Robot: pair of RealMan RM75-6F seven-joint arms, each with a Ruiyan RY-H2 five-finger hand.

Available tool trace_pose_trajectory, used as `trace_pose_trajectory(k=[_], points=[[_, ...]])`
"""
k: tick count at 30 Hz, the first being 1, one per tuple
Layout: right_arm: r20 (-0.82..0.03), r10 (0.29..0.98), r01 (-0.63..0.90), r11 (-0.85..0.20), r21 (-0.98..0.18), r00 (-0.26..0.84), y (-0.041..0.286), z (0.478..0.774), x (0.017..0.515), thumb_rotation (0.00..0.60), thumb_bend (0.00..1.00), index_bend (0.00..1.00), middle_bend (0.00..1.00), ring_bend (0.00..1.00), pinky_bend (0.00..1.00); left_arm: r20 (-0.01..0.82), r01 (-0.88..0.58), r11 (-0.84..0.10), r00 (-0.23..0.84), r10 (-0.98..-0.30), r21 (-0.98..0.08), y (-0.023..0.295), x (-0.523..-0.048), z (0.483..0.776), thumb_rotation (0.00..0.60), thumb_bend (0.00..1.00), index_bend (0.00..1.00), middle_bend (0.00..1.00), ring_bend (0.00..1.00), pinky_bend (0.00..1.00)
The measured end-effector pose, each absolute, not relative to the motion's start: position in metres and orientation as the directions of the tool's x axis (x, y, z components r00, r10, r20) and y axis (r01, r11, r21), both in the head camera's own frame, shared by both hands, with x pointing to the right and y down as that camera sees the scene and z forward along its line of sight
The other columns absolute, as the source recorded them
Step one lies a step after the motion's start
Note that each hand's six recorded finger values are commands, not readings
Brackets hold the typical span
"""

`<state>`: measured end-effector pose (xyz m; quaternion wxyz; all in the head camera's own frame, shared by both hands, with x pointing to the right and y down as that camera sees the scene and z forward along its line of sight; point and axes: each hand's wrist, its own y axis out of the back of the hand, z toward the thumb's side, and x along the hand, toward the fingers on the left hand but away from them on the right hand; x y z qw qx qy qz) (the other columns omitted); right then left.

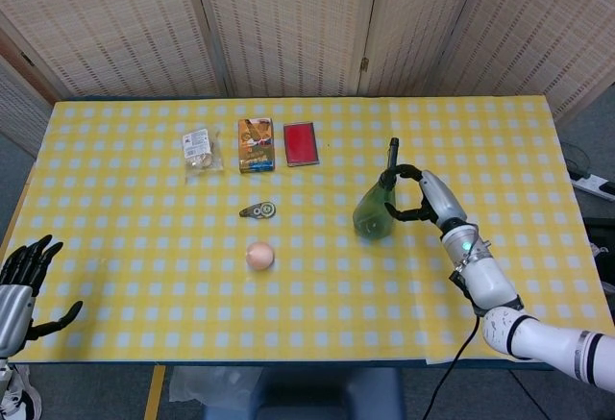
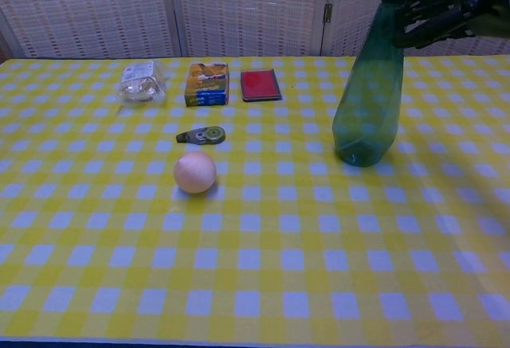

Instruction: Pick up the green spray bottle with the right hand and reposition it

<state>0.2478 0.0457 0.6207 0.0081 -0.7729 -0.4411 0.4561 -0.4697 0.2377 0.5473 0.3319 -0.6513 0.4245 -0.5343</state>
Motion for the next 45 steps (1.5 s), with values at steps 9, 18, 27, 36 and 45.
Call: trace_pose_trajectory(k=[9, 18, 27, 36, 45], points=[[-0.693, 0.692, 0.655, -0.621, -0.43, 0.202, 0.047, 0.612, 0.257, 0.6, 0.39, 0.16, 0.14, 0.12, 0.06, 0.413, -0.197, -0.419, 0.072, -0.908, -0.886, 0.238, -0.469, 0.547, 0.499, 0.33, 0.0, 0.0, 0.06, 0.0], [-0.695, 0.694, 0.626, -0.63, -0.46, 0.188, 0.062, 0.602, 0.28, 0.6, 0.39, 0.16, 0.13, 0.11, 0.03, 0.408, -0.198, -0.414, 0.074, -0.91, -0.889, 0.237, -0.468, 0.546, 0.5, 0.33, 0.0, 0.0, 0.06, 0.0], [-0.65, 0.727, 0.456, -0.667, -0.589, 0.223, 0.11, 0.59, 0.316, 0.6, 0.39, 0.11, 0.07, 0.06, 0.0, 0.397, -0.184, -0.404, 0.076, -0.915, -0.896, 0.237, -0.467, 0.546, 0.498, 0.33, 0.0, 0.0, 0.04, 0.0], [-0.477, 0.855, 0.193, -0.513, -0.836, 0.203, 0.169, 0.566, 0.375, 0.6, 0.39, 0.01, 0.03, 0.05, 0.0, 0.403, -0.15, -0.41, 0.077, -0.912, -0.899, 0.236, -0.464, 0.555, 0.5, 0.33, 0.0, 0.0, 0.01, 0.0], [-0.496, 0.862, 0.03, -0.501, -0.865, 0.102, 0.224, 0.571, 0.413, 0.6, 0.39, 0.0, 0.0, 0.01, 0.0, 0.411, -0.119, -0.418, 0.084, -0.908, -0.9, 0.237, -0.458, 0.563, 0.501, 0.33, 0.0, 0.0, 0.0, 0.0]])
